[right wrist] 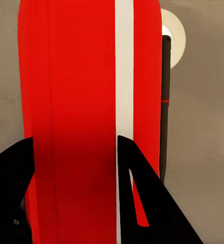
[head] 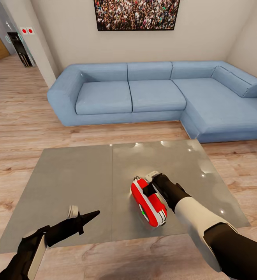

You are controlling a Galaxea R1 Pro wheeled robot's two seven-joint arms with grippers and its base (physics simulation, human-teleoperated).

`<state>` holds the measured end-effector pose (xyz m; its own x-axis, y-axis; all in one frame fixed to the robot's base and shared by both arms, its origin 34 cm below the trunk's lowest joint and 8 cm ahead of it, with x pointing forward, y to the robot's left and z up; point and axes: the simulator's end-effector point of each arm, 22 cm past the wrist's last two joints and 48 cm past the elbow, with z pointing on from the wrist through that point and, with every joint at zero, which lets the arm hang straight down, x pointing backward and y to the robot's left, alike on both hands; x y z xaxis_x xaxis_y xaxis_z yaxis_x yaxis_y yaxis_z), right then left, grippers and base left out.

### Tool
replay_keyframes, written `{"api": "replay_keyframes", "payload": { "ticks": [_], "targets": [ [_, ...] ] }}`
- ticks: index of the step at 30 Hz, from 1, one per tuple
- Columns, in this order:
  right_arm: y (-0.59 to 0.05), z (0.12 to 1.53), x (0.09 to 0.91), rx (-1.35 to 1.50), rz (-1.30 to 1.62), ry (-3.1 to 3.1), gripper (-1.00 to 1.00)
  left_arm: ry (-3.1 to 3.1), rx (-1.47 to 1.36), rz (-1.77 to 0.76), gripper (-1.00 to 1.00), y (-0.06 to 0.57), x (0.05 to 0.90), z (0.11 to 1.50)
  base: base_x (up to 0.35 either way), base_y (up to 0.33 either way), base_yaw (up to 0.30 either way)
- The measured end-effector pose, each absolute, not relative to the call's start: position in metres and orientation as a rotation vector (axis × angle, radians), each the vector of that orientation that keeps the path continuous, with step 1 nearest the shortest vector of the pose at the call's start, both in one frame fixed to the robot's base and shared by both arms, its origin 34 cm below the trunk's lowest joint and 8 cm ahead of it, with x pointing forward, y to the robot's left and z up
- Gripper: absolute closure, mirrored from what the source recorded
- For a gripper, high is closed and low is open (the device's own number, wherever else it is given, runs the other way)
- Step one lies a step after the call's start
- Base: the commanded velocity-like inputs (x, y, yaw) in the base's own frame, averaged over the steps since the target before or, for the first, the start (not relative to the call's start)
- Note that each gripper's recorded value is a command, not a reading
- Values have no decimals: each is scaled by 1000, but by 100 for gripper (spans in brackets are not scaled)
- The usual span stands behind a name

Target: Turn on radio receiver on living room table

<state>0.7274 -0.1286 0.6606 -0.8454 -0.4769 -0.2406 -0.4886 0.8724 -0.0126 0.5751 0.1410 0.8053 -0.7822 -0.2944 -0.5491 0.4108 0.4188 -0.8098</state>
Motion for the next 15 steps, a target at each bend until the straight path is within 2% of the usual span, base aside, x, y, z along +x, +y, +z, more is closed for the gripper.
{"api": "replay_keyframes", "payload": {
  "ticks": [5,6,15],
  "targets": [
    [-128,661,727,-737,71,2807,100,2031,98,-1408,100,141,575,805,0,0,0],
    [-128,661,727,-736,71,2808,-100,2031,98,-1408,100,141,575,805,0,0,0],
    [-129,656,725,-736,78,2805,-100,2032,97,-1409,100,141,575,805,0,0,0]
  ]
}}
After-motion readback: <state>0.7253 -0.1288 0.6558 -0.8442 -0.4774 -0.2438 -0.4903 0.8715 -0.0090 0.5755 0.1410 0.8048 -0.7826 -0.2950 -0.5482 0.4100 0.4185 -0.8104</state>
